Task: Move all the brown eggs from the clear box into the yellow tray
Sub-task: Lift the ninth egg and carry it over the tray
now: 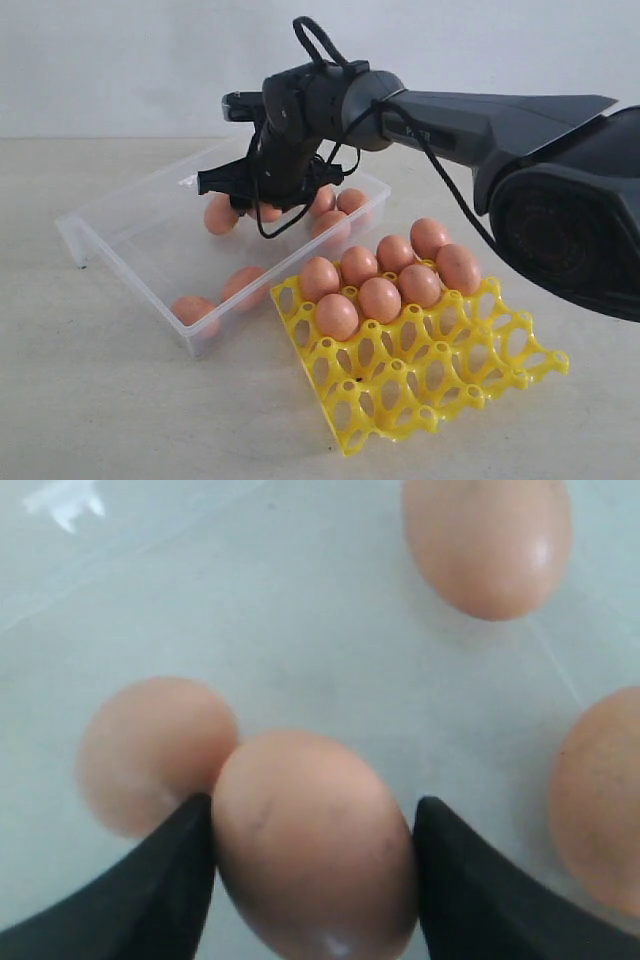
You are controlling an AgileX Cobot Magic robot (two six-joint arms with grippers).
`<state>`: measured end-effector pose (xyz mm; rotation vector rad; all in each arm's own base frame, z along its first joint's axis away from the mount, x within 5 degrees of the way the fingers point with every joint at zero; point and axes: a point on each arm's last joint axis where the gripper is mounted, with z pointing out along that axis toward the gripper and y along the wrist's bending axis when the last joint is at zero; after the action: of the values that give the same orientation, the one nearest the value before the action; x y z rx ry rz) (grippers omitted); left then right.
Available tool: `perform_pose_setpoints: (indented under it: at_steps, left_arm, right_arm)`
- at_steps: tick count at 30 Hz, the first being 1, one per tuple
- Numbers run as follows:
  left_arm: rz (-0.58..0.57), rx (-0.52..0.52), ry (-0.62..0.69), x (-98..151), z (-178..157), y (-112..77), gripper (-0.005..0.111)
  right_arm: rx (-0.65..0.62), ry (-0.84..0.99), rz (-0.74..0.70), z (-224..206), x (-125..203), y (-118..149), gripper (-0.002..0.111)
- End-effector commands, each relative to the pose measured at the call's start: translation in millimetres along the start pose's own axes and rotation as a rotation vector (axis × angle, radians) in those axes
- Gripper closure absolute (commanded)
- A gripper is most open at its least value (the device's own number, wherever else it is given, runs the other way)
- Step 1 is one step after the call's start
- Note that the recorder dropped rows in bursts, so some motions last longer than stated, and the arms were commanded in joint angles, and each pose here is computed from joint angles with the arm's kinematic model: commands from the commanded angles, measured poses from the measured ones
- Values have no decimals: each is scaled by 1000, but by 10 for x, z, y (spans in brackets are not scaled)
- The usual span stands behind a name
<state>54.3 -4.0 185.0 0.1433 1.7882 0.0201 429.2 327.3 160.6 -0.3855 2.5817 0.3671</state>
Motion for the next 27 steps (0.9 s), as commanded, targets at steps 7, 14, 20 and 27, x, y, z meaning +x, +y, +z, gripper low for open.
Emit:
perform_pose_setpoints:
  at_steps: [7, 14, 20, 27]
  left_arm:
    - [1, -4, -7, -7, -2, 3, 111]
    - [1, -4, -7, -7, -2, 3, 111]
    - [1, -4, -7, -7, -2, 3, 111]
    - [1, -4, -7, -7, -2, 3, 111]
  right_arm:
    - [-40, 46, -292, -497, 95, 516, 109]
    - [-282, -450, -397, -1201, 75, 1229, 109]
    - [-343, -602, -435, -1641, 432, 1079, 109]
    - [-258, -684, -347, -2266, 844, 150, 109]
